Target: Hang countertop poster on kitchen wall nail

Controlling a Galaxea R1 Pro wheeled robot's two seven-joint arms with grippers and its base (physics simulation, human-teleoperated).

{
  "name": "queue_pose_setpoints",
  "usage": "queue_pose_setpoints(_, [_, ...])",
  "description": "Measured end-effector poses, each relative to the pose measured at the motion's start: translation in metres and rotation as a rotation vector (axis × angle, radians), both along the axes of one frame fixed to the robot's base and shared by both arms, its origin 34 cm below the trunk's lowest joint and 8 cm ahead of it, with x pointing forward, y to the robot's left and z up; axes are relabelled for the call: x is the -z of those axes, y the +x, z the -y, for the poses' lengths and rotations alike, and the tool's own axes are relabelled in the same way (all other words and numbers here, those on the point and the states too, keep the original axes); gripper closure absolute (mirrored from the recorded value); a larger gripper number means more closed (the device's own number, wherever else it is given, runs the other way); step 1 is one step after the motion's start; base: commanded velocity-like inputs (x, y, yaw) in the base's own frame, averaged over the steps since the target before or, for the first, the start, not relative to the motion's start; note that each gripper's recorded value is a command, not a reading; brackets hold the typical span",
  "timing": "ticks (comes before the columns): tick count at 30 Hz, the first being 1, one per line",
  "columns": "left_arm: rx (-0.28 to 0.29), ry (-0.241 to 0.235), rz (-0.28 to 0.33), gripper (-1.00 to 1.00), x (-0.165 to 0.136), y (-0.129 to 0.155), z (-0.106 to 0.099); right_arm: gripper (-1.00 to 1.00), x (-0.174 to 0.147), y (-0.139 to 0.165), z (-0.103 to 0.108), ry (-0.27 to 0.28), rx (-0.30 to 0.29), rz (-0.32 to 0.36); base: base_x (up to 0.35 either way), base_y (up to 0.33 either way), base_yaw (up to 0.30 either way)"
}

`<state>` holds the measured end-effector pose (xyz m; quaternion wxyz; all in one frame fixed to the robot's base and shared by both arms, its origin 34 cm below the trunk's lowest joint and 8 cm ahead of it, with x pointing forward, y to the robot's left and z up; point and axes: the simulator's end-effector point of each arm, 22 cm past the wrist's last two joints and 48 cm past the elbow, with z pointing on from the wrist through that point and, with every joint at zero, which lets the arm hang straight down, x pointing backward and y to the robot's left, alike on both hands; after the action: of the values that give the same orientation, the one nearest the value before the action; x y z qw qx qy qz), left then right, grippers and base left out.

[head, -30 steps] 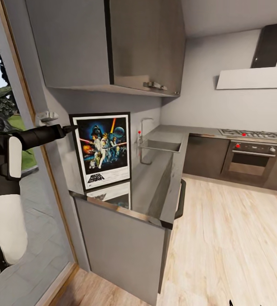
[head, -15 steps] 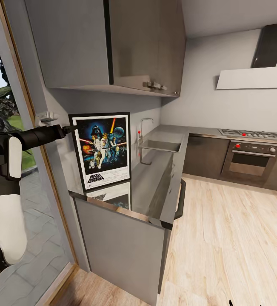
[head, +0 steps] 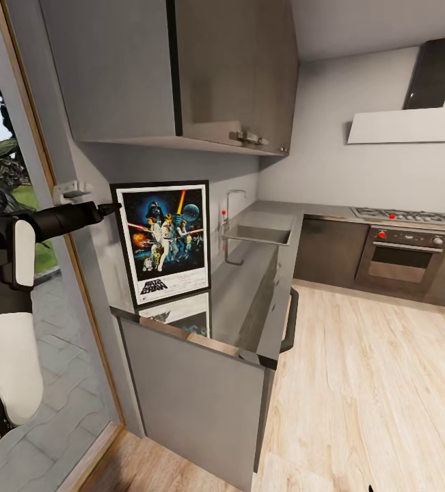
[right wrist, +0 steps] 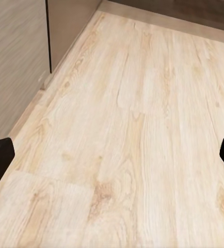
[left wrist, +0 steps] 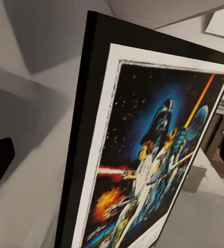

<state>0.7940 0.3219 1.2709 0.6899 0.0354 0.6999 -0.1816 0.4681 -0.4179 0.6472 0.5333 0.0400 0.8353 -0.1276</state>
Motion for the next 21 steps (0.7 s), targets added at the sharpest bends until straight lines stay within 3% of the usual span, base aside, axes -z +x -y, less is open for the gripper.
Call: queue_pose_setpoints(21, [-0.003,-0.002,0.000,-1.00,-0.0003,-0.0003,-0.0013,-1.00,0.0016,-0.0013,-0.0004,0.001,0.000,-0.004,0.076,-0.011,0.000])
